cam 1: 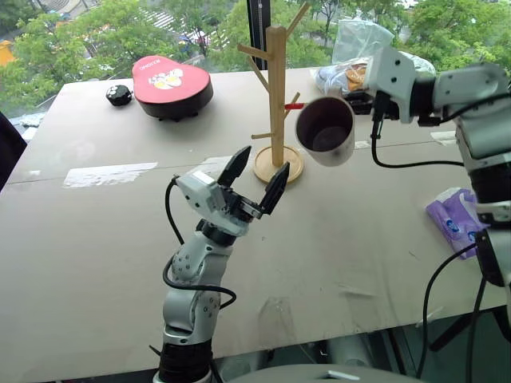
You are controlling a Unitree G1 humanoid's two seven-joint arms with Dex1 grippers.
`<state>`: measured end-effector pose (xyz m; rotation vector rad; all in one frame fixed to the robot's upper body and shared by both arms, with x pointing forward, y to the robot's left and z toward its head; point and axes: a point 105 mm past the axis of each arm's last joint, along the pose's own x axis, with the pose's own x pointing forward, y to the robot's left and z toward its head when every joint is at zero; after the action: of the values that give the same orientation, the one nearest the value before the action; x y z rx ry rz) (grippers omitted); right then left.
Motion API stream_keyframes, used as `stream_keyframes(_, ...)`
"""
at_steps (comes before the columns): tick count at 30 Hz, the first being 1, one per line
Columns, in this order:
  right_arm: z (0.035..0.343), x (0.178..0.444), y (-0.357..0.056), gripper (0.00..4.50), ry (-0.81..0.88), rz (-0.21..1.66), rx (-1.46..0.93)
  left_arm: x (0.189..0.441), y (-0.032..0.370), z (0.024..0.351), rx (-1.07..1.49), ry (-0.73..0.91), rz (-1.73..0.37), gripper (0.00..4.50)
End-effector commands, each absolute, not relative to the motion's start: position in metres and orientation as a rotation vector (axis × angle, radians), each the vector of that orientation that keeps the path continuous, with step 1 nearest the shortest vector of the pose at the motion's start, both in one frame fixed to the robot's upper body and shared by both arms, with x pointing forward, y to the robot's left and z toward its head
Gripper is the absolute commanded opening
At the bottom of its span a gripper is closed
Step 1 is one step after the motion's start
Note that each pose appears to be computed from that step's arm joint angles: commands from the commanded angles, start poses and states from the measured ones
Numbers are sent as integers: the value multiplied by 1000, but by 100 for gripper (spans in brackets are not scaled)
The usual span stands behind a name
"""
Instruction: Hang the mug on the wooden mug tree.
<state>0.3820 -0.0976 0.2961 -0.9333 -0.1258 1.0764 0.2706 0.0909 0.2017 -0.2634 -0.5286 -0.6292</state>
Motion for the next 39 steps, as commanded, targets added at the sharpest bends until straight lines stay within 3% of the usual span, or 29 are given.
stream_keyframes(1, 310, 379, -89, 2, -138, 1095, -970, 264, 95, 214, -268, -602, -597, 450)
stream_keyframes(20, 319, 407, -51, 2, -89, 1024, -1034, 268, 91, 213, -242, -600, -610, 450)
stream_keyframes(24, 322, 408, -56, 127, -88, 1010, -1024, 268, 91, 214, -243, -603, -607, 450)
stream_keyframes(31, 333, 406, -69, 445, -109, 977, -929, 268, 90, 213, -243, -597, -609, 450)
stream_keyframes(35, 319, 396, -103, 445, -20, 995, -840, 270, 93, 199, -210, -527, -600, 450)
stream_keyframes(39, 284, 372, -142, 445, 122, 1032, -690, 270, 94, 169, -116, -372, -642, 450)
